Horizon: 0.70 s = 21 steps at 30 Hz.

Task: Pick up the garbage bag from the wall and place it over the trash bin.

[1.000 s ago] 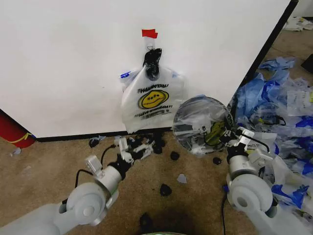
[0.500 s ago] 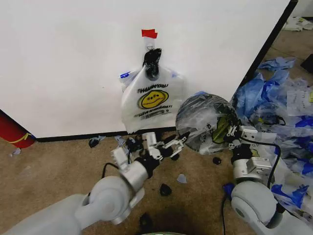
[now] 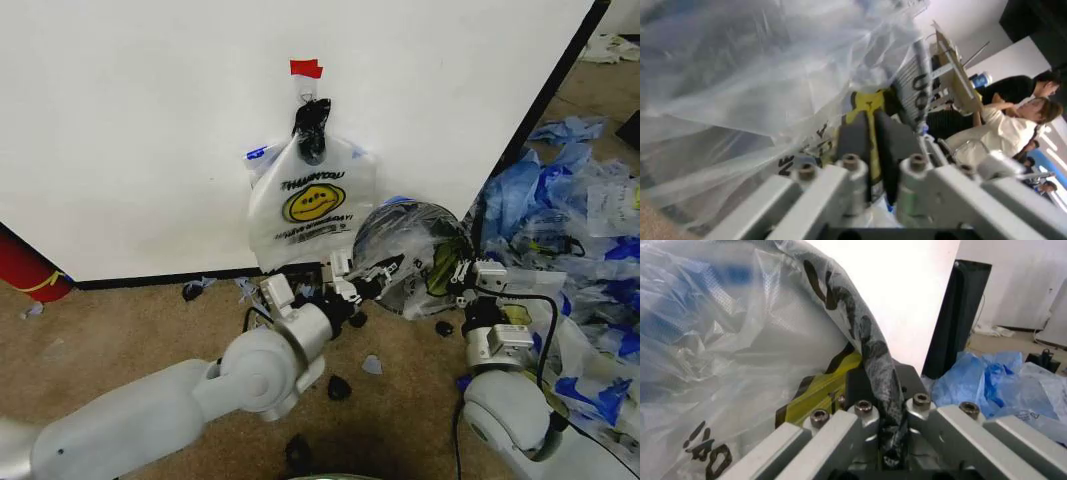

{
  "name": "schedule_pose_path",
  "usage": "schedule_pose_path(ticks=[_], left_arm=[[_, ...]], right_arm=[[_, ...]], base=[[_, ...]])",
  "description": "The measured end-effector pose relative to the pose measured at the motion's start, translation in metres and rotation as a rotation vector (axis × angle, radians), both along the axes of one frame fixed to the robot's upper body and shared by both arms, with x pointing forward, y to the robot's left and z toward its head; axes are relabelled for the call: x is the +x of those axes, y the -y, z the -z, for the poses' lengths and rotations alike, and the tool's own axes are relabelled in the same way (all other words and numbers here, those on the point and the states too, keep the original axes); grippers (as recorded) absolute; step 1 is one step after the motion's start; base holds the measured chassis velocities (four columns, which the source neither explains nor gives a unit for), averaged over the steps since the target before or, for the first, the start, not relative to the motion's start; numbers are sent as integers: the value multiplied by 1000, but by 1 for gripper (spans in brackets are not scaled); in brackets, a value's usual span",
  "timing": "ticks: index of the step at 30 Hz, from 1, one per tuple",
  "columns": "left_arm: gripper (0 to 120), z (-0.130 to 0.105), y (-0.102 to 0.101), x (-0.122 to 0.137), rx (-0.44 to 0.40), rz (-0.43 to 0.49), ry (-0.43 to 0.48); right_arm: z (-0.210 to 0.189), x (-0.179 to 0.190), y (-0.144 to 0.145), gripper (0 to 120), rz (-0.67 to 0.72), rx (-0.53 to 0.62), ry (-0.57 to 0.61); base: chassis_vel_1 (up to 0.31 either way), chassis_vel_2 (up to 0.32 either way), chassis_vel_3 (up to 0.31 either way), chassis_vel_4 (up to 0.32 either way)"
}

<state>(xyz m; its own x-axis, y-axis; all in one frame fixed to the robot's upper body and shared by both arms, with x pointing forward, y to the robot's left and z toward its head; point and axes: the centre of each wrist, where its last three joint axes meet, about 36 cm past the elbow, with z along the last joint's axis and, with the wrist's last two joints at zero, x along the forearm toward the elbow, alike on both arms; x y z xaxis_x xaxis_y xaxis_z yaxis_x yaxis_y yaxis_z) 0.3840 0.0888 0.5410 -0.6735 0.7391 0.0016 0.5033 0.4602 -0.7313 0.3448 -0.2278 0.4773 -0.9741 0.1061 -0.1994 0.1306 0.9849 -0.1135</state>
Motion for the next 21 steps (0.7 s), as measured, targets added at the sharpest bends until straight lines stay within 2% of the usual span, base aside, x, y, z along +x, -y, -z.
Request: schedule_pose_path(ticks=[3, 11, 17, 21], left_arm=[[0, 4, 6, 6, 10, -3, 1], [0, 20, 19, 30, 51, -41, 26], [0, 26, 26, 36, 75, -64, 35], [0, 28, 43, 41, 68, -66, 35]], right_arm=[[-2, -1, -1, 0, -5, 2, 3], [-10, -10, -4, 0, -23, 15, 14], [-15, -18, -7, 0, -35, 24, 24], [-18, -22, -8, 0, -47, 16, 33]], base=[[0, 0, 0, 0], [0, 0, 0, 0], [0, 0, 0, 0], [0, 0, 0, 0]])
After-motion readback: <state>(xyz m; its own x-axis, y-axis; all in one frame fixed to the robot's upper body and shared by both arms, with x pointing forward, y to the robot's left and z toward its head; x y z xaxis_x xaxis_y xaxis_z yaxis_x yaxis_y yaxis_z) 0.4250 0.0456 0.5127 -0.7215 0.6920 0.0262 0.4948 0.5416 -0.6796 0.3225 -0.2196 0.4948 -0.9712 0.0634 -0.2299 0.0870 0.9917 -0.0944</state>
